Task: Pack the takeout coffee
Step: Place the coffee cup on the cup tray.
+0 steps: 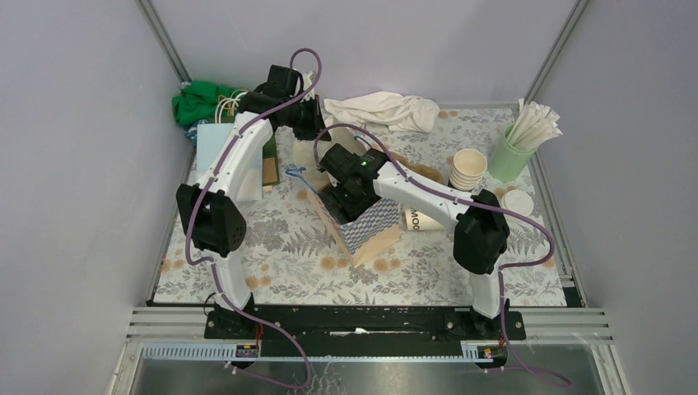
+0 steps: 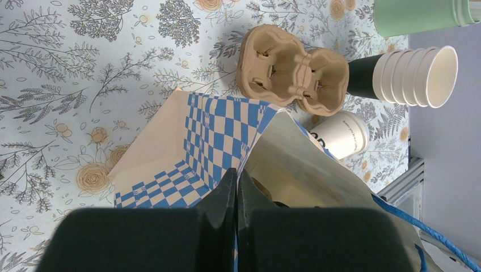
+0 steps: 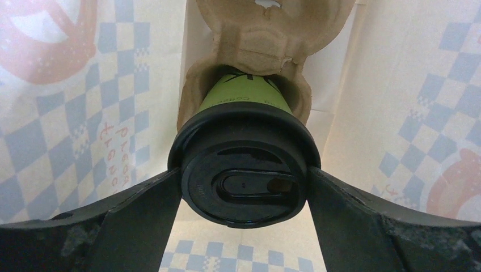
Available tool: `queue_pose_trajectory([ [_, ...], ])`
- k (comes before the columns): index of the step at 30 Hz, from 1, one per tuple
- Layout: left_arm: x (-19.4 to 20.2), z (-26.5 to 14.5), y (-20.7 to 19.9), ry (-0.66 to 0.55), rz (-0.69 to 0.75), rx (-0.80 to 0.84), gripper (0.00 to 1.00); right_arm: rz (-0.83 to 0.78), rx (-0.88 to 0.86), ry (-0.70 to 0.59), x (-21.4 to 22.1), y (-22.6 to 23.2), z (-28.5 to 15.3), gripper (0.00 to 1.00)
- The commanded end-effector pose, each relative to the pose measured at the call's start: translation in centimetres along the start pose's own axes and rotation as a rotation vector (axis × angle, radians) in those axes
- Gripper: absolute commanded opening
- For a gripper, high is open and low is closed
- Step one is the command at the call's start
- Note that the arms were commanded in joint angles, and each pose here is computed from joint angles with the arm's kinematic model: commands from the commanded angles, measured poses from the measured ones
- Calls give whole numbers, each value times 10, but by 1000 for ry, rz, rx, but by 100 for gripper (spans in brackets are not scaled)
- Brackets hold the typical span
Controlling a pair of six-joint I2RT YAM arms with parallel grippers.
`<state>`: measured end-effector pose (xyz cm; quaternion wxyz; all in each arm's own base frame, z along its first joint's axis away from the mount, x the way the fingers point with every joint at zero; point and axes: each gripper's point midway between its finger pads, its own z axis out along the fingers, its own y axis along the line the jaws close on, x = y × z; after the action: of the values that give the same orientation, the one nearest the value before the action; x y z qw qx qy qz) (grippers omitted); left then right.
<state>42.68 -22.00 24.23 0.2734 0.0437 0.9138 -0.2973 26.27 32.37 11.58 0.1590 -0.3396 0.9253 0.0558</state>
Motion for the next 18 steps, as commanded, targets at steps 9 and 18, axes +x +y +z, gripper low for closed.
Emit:
queue_pose_trajectory([
  [9,-12,-23,-6,-57,36,-6,0,20,73,53,11,-22,-14,100],
  [18,-12,-25,-6,-60,38,-12,0,22,57,13,2,-21,-39,100],
])
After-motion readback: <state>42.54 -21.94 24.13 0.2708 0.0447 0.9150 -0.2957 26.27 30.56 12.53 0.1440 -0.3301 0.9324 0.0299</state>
